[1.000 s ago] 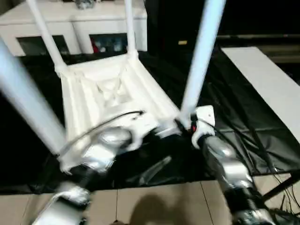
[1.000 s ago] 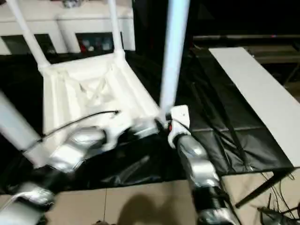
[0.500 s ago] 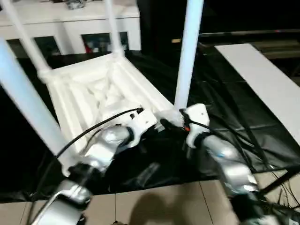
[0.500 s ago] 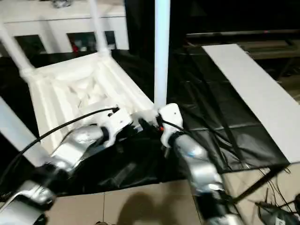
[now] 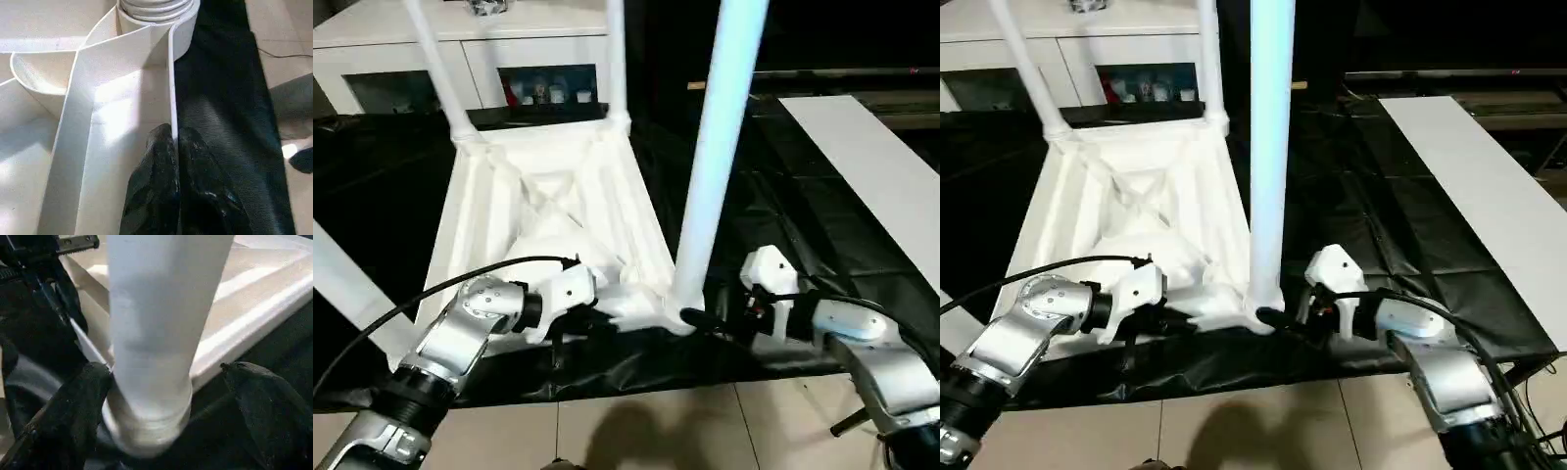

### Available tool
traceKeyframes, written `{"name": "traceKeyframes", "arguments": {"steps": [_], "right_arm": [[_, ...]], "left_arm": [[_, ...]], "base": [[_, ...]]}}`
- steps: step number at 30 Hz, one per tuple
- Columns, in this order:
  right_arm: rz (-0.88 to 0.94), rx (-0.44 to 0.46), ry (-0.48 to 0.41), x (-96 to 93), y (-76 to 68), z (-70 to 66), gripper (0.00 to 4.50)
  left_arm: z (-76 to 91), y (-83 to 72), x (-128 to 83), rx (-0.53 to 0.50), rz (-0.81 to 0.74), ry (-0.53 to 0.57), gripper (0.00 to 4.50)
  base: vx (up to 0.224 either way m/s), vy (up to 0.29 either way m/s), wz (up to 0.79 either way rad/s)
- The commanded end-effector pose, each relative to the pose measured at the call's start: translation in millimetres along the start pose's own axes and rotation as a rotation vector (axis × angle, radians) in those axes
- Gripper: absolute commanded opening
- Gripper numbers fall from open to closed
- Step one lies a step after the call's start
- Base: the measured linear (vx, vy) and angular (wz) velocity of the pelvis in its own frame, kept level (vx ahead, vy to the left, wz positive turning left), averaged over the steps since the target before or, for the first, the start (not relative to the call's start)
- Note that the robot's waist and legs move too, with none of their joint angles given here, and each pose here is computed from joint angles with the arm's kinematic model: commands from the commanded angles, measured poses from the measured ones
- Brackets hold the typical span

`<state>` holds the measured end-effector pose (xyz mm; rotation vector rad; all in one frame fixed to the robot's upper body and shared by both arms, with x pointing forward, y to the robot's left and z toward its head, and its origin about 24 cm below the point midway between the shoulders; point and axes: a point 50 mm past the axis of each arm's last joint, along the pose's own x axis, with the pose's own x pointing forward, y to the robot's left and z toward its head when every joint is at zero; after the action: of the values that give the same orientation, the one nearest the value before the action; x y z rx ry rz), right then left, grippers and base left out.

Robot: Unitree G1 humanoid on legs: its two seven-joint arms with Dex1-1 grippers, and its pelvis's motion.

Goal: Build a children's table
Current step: Rotate leg to tighten

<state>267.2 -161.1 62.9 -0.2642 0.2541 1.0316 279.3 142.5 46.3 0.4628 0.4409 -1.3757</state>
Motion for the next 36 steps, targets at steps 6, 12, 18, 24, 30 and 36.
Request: {"name": "traceKeyframes", "arguments": {"steps": [6,12,18,24,30,36], "right_arm": [[0.015,-0.022,0.068,12.6,-2.4,-7.5,3.55],[0.004,-0.006,0.065,14.4,-5.4,-8.8,3.0],[-0.028,0.001,0.069,15.0,-7.7,-11.5,2.61],[-0.418,0.198,0.061,38.7,-18.7,-23.6,2.53],[-0.585,0.412,0.019,93.4,1.7,-9.5,2.52],[-0.5,0.334,-0.082,110.9,7.5,17.8,2.51]], "left_arm": [[0.8,-4.6,7.6,0.018,-0.054,0.019,0.0],[1.6,-3.8,6.2,0.014,-0.046,0.016,0.0],[-0.9,-1.0,6.4,0.02,-0.017,0.032,0.0],[4.4,18.8,27.8,-0.058,0.212,0.046,0.0],[23.0,42.7,59.0,-0.161,0.474,0.03,0.0],[31.5,46.5,64.7,-0.149,0.475,0.009,0.0]], "base": [[0.0,0.0,0.0],[0.0,0.0,0.0],[0.0,0.0,0.0],[0.0,0.0,0.0],[0.0,0.0,0.0],[0.0,0.0,0.0]]}}
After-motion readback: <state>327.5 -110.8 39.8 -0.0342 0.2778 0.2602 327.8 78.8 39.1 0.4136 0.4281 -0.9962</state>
